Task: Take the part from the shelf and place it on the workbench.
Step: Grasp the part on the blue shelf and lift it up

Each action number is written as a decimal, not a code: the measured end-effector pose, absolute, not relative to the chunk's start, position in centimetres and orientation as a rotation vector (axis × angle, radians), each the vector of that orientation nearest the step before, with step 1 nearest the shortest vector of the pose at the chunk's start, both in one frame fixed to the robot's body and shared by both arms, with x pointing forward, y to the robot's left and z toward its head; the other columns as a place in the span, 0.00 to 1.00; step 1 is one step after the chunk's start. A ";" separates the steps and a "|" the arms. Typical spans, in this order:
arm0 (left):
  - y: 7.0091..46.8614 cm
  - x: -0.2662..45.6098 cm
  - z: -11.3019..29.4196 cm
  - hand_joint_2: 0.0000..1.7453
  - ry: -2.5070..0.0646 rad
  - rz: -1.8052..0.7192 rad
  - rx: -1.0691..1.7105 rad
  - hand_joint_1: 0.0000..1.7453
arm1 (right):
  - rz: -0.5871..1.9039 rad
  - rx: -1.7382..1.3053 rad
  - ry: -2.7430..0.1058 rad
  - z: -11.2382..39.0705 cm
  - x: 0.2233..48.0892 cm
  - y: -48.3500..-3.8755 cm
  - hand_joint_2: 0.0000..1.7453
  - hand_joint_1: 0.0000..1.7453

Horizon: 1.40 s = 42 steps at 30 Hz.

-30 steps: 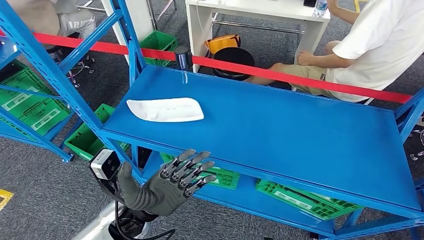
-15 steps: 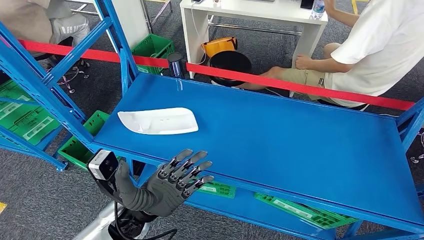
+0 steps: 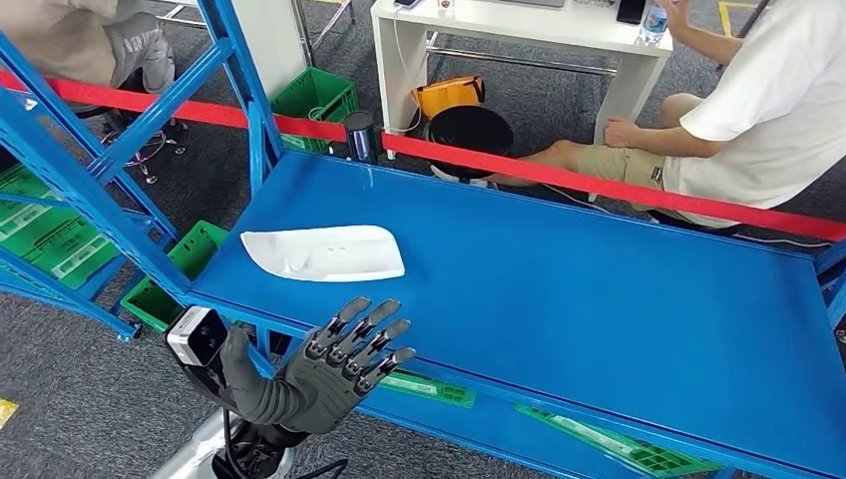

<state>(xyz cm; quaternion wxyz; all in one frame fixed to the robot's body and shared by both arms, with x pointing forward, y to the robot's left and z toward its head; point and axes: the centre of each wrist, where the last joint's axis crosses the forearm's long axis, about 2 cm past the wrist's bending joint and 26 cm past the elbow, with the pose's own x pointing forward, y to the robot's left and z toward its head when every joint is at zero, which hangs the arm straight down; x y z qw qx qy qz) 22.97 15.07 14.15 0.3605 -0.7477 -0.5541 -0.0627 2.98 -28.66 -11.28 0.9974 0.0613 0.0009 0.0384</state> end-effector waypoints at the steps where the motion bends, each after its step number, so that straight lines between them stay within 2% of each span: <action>1: 15.1 23.0 14.1 0.00 -1.429 -0.162 -1.927 0.00 | 0.071 0.121 0.001 -11.3 2.9 -28.7 0.00 0.00; 6: 15.0 23.2 14.3 0.00 -1.432 -0.167 -1.920 0.00 | 0.043 0.105 -0.011 -11.3 3.0 -29.2 0.00 0.00; 10: 14.9 23.2 14.0 1.00 -1.416 -0.185 -1.888 0.00 | 0.033 0.118 -0.006 -11.3 3.1 -28.9 0.00 0.00; 19: 15.1 23.5 14.2 1.00 -1.406 -0.218 -1.860 0.00 | 0.036 0.155 -0.004 -11.2 3.2 -27.3 0.00 0.00; 37: 14.7 23.6 13.8 1.00 -1.377 -0.277 -1.807 0.00 | 0.028 0.172 -0.003 -11.2 3.1 -27.1 0.00 0.00; 42: 14.7 23.8 13.6 1.00 -1.418 -0.388 -1.720 0.00 | 0.015 0.167 -0.004 -11.2 3.1 -27.1 0.00 0.00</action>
